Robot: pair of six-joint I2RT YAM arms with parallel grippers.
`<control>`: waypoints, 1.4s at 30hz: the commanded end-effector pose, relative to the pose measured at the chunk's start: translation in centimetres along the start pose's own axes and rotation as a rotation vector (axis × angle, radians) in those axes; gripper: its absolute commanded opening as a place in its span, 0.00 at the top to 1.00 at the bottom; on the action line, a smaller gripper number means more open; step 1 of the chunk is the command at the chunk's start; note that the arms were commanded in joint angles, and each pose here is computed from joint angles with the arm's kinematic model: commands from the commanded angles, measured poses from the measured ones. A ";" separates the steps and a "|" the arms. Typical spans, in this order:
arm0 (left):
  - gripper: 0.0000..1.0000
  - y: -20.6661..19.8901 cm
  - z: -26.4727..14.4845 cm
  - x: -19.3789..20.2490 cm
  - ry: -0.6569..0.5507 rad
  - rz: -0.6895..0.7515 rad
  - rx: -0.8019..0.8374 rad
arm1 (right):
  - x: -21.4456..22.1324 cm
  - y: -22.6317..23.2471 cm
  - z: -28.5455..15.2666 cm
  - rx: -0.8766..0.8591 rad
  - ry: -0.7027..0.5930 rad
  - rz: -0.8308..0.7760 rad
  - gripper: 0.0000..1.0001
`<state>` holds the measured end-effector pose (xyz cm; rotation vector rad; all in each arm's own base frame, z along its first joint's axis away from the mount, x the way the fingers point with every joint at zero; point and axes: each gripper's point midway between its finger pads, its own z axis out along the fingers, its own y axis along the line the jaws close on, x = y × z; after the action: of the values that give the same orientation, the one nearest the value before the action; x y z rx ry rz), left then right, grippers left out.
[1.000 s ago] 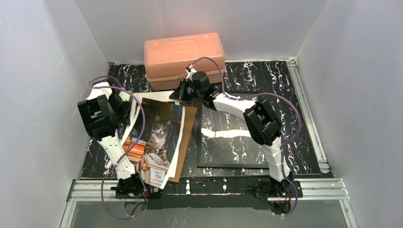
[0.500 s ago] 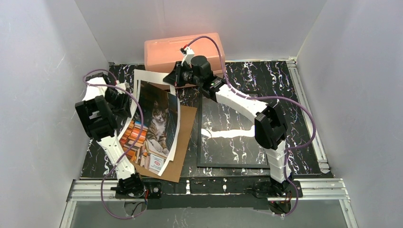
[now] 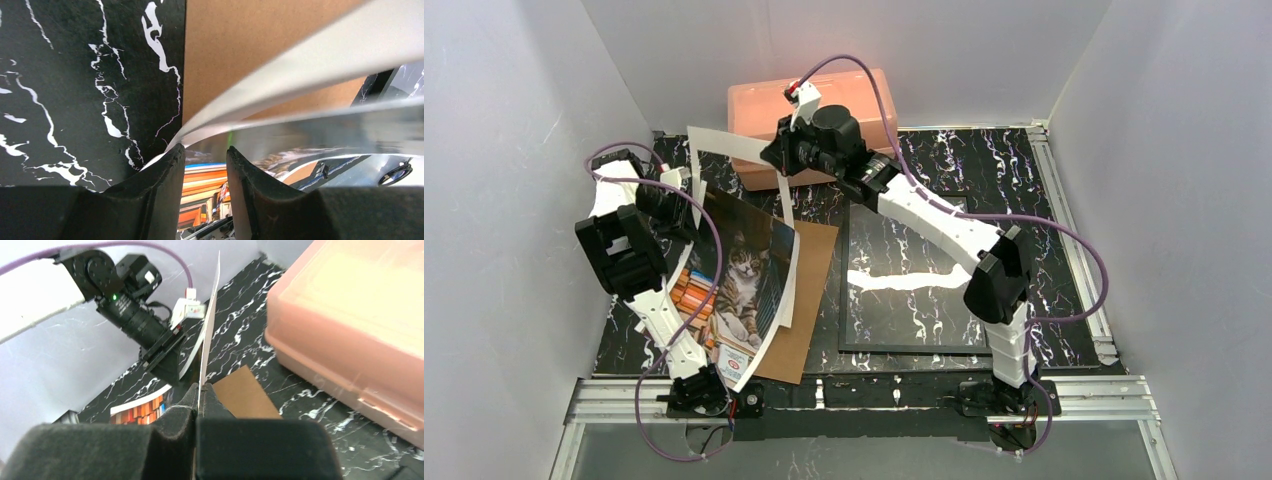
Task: Put the photo into the frame
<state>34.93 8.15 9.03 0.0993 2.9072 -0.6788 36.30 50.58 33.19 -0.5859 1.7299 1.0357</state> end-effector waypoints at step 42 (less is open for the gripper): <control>0.02 -20.0 -13.4 -5.1 -0.529 0.417 0.333 | -18.6 12.1 -25.1 -0.192 -0.355 -0.013 0.99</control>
<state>38.32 -2.64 28.26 0.4016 2.2484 -0.8760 22.87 35.53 57.28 -0.5289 1.3306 1.1912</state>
